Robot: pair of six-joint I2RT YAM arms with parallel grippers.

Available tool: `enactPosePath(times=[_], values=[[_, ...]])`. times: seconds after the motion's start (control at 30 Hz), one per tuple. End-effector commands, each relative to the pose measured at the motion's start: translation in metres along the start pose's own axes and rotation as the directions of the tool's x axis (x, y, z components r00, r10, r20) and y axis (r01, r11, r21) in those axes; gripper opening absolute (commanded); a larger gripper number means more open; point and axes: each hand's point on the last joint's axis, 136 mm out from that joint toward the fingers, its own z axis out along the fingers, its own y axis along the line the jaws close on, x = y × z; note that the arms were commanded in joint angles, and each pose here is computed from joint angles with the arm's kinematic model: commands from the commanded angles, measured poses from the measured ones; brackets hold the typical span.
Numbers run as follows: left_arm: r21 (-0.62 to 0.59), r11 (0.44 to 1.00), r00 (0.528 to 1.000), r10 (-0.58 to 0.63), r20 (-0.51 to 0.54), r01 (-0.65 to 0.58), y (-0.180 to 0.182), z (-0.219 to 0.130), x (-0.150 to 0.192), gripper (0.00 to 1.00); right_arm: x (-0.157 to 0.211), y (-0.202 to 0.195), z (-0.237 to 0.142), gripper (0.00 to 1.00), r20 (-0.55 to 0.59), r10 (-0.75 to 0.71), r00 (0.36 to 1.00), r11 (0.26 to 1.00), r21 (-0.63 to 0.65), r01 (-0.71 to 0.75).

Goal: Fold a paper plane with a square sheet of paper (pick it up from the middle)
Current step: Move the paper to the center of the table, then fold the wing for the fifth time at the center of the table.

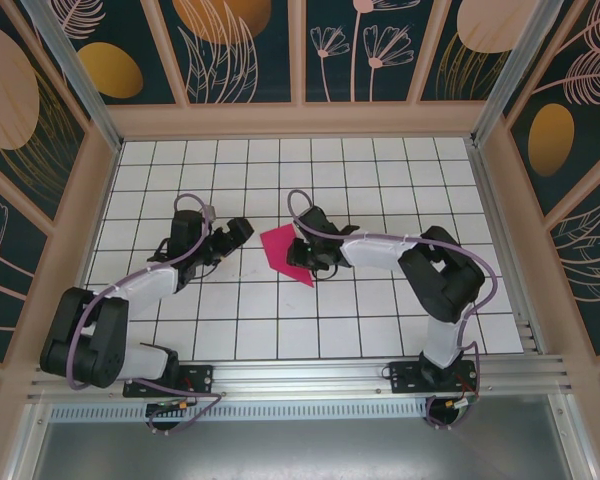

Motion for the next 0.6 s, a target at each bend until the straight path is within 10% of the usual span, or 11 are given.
enactPosePath(times=[0.0, 0.57], values=[[0.057, 0.996, 0.997, -0.06, -0.049, 0.063, -0.01, 0.005, 0.011, 0.93, 0.006, -0.01, 0.008, 0.27, -0.018, 0.037, 0.999, 0.999, -0.011, -0.037], [0.022, 0.986, 0.956, -0.153, -0.249, 0.164, -0.015, 0.032, 0.076, 0.79, 0.018, -0.041, -0.001, 0.28, -0.085, 0.173, 0.981, 0.966, -0.18, -0.186]])
